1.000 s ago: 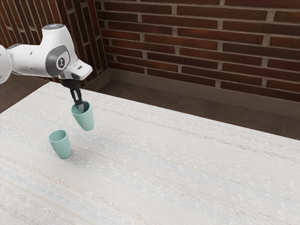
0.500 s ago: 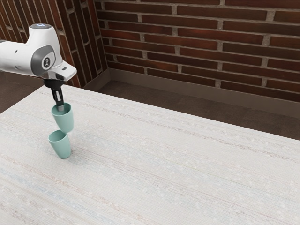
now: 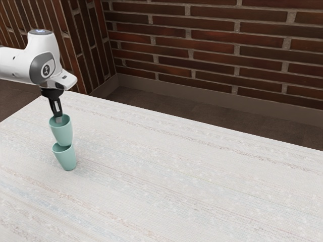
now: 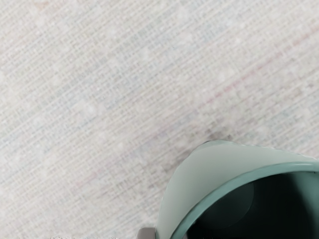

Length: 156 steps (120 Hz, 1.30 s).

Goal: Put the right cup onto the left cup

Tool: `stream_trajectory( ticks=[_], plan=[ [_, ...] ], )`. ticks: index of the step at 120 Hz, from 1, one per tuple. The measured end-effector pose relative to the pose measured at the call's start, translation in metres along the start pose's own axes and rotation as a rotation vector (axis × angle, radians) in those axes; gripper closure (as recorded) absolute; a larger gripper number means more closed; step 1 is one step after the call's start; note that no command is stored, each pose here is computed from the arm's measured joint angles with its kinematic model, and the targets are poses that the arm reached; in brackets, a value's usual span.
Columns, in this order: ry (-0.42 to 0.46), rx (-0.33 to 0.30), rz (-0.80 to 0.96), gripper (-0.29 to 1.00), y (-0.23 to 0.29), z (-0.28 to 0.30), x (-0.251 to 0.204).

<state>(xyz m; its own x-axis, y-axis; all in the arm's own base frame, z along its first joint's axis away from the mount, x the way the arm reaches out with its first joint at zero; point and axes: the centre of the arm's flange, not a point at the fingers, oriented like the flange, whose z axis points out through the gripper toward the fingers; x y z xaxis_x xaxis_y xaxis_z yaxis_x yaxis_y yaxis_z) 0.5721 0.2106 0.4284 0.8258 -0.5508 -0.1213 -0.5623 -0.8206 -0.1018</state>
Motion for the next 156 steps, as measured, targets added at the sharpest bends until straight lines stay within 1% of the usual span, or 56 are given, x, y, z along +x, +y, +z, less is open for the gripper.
stream_trajectory(
  ticks=[44,100,122,128,140,148,156],
  plan=[
    [-0.017,-0.025,-0.015,0.79,0.003,0.011,-0.007],
    [-0.036,-0.061,-0.042,0.79,0.009,0.023,-0.027],
    [-0.048,-0.067,-0.037,0.78,0.008,0.035,-0.021],
    [-0.051,-0.065,-0.033,0.68,0.009,0.035,-0.019],
    [-0.038,-0.038,-0.017,0.45,0.009,0.020,-0.010],
    [-0.014,-0.011,0.002,0.33,0.012,-0.003,0.004],
    [0.023,0.007,0.034,0.24,0.022,-0.037,0.029]
  ],
)
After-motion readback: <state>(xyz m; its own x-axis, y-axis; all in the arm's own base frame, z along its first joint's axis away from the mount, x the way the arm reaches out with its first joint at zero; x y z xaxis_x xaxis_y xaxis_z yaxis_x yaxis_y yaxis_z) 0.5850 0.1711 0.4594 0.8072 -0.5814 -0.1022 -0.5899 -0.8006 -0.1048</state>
